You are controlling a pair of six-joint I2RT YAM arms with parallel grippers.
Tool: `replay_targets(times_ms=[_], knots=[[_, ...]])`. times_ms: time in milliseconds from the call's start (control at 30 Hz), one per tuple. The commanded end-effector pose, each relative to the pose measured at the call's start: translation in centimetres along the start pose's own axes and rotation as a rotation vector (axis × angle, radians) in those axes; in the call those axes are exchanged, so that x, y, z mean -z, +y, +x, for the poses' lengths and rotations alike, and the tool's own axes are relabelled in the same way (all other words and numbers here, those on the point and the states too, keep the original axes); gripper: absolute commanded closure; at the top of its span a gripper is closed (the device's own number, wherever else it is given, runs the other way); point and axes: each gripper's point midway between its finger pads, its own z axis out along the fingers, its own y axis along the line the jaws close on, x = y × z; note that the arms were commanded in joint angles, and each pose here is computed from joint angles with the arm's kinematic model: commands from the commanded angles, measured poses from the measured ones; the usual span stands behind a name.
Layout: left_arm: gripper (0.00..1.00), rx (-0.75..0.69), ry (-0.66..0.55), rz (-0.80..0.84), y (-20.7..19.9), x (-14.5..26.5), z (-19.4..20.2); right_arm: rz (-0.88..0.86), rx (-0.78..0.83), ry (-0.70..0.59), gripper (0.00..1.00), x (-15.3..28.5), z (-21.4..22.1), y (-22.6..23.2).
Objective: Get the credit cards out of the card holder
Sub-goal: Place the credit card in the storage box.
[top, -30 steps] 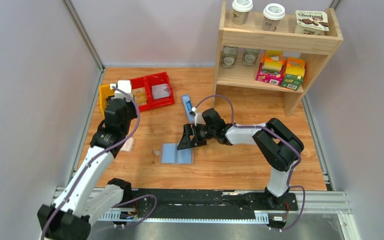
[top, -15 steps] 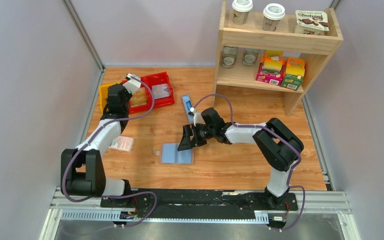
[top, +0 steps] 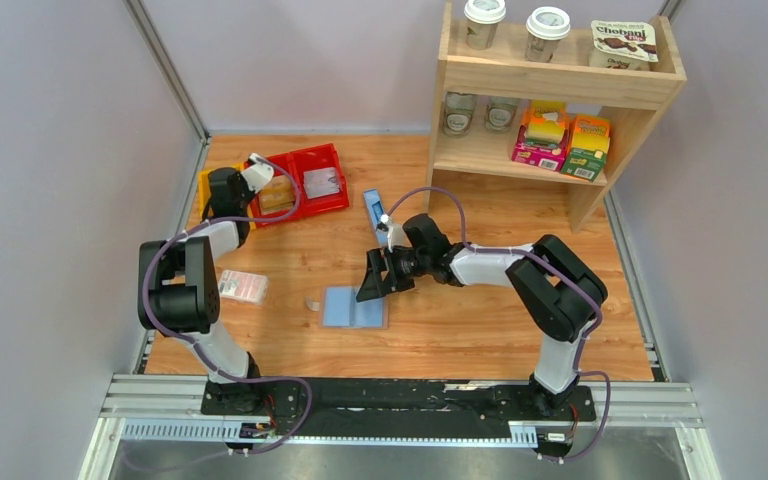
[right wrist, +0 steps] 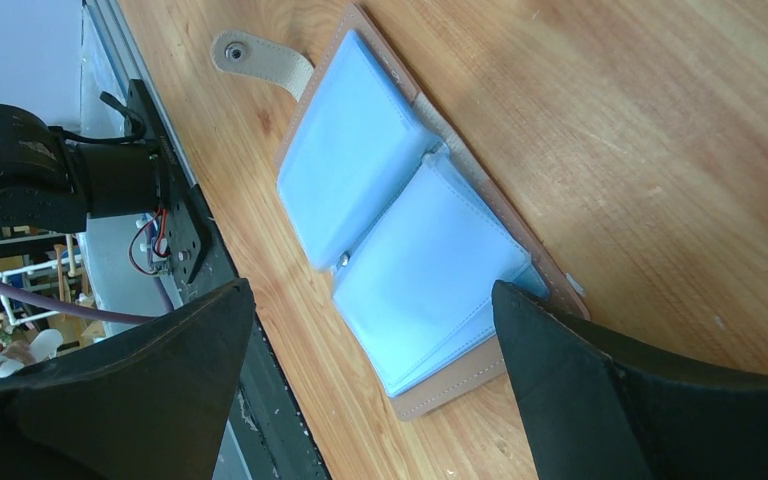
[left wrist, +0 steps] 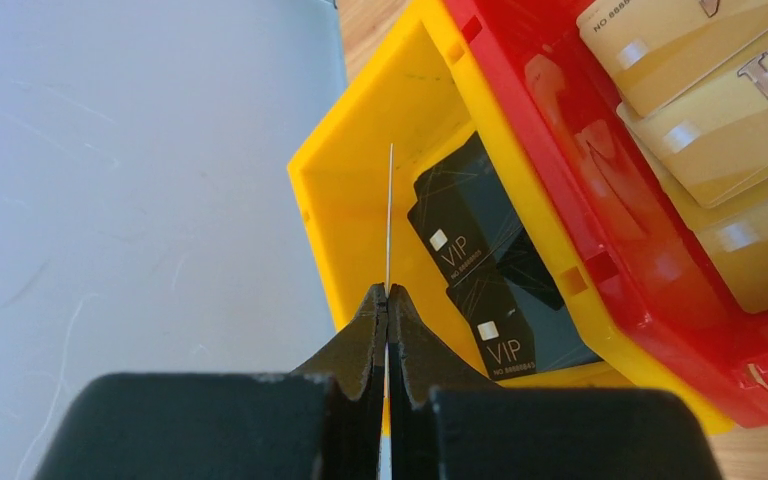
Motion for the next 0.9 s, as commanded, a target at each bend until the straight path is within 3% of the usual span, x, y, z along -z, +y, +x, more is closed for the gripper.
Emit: replay_targets(times_ms=[0, 300, 567, 767, 867], knots=[[0.99, 0.001, -0.074, -0.032, 1.1, -0.6, -1.4, 0.118, -0.055, 0.058, 0.00, -0.1, 2.0, -3.8], [0.81, 0.038, -0.025, -0.012, -0.7, 0.0, 1.1, 0.106, -0.065, 0.048, 0.00, 0.1, 1.8, -3.9], [0.75, 0.114, -0.022, -0.050, 0.5, 2.1, 0.9, 0.100, -0.064, 0.040, 0.00, 0.2, 1.7, -3.6], [0.66, 0.413, -0.079, -0.078, 3.4, 6.8, -2.9, 0.096, -0.064, 0.023, 0.00, 0.6, 1.1, -2.9], [0.65, 0.591, -0.022, -0.007, 2.5, 9.8, -4.5, 0.105, -0.081, 0.021, 0.00, 0.8, 0.8, -2.7]])
